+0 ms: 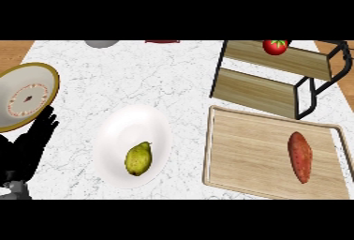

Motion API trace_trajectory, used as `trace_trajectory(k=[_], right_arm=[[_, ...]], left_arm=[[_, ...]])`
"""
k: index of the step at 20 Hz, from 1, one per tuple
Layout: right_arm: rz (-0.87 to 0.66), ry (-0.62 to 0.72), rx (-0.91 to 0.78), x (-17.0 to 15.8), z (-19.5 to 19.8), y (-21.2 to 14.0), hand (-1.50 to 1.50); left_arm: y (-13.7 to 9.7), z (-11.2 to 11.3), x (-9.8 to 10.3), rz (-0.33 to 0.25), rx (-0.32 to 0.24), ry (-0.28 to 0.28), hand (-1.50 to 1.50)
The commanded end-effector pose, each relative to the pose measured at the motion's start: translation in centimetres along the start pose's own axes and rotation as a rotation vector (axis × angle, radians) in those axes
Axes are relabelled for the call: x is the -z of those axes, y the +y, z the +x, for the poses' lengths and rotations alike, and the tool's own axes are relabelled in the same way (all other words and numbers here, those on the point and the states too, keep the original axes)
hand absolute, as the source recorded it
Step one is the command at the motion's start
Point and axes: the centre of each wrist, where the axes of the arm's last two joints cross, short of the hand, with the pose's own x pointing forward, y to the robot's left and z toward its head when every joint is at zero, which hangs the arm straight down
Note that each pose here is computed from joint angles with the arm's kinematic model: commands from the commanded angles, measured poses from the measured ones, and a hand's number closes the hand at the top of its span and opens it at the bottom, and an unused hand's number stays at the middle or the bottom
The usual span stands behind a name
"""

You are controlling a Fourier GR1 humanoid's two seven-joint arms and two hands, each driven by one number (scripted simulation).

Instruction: Pick the tomato from the tray and place it in the tiered shelf

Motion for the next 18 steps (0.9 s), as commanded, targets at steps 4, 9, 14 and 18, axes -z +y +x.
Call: trace_trajectory(k=[4,9,14,18], right_arm=[[-0.019,-0.034,0.25,-0.6,-0.7,-6.8,-1.5],[-0.065,-0.043,0.306,-4.4,0.1,-12.2,-1.5],[-0.172,0.026,0.283,-7.0,-2.9,-20.0,-1.5],[-0.156,0.046,0.213,-10.0,-6.2,-27.1,-1.5]], left_arm=[[0.2,-1.0,-0.5,0.004,0.006,0.012,0.0],[0.9,0.6,-0.1,0.027,-0.003,0.005,0.0],[1.2,-0.8,-0.4,0.018,-0.003,0.006,0.0],[0.7,-1.7,-1.3,0.04,-0.012,0.018,0.0]])
